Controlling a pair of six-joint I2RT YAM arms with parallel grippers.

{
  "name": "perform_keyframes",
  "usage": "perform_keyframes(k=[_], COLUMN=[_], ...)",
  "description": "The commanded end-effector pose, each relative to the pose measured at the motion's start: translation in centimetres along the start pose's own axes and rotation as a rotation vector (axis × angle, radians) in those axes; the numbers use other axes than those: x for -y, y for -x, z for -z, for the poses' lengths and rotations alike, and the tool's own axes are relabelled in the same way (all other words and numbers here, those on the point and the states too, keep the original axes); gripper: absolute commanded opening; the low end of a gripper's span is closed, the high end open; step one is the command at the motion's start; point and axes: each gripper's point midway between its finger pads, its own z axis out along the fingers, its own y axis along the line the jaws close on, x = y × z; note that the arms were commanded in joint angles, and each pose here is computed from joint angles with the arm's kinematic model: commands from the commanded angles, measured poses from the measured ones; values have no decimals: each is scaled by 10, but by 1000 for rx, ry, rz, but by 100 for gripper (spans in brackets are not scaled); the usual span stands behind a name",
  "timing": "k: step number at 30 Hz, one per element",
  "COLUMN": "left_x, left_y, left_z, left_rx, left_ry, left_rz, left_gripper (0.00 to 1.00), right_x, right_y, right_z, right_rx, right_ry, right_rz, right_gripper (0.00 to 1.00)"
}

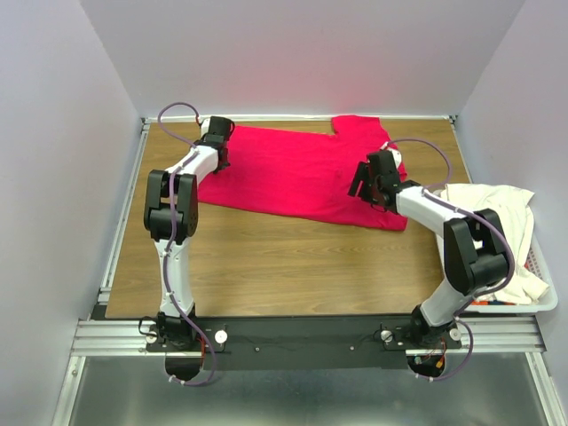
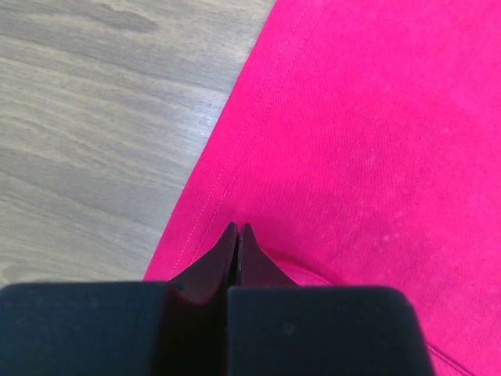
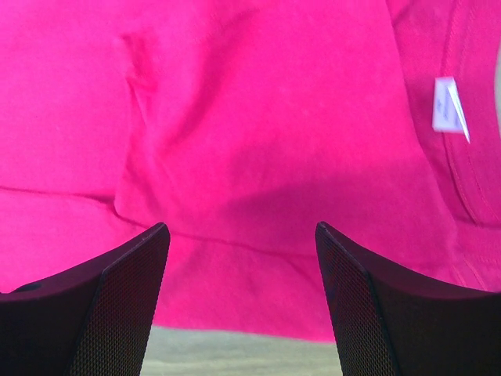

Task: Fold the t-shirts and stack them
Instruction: Fold the tshirt

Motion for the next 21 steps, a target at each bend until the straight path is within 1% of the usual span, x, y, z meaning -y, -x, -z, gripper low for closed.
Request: perform_keyframes(k=[1,5,6,8,9,13,14,17,18,21], left_x=[-2,-2,-2,-3,-3,-5,-4,-5,-5,-4], left_y=[18,20,21,22,21,21,22,21,20,19], left_z=[17,18,19,19,19,20,20,19,19,19], left_rx=[45,49,51,52,51,50,52,48,47,46], left_ry=[-16,-22,-25,-24,-25,-25,-28,-28,-29,-32], left_rz=[21,24,24,27,25,27,28,28,26,26], left_gripper=[0,0,0,0,0,0,0,0,0,0], right_x=[-18,-30,-32,-40,-40,-46,-45,-49,-51,-59], right_y=[21,31,32,39,34,33,35,43,45,52], right_z=[-9,-20,-23,-26,-32,-45,-47,-57,-59,-61], right_rx=[35,38,34,39,26,22,33,58,64,101], right_ry=[38,53,56,72,67,55,35,11,7,-15], right_rz=[8,14,13,4,6,7,8,14,24,53], right_gripper=[81,80,77,74,71,66,64,61,58,57])
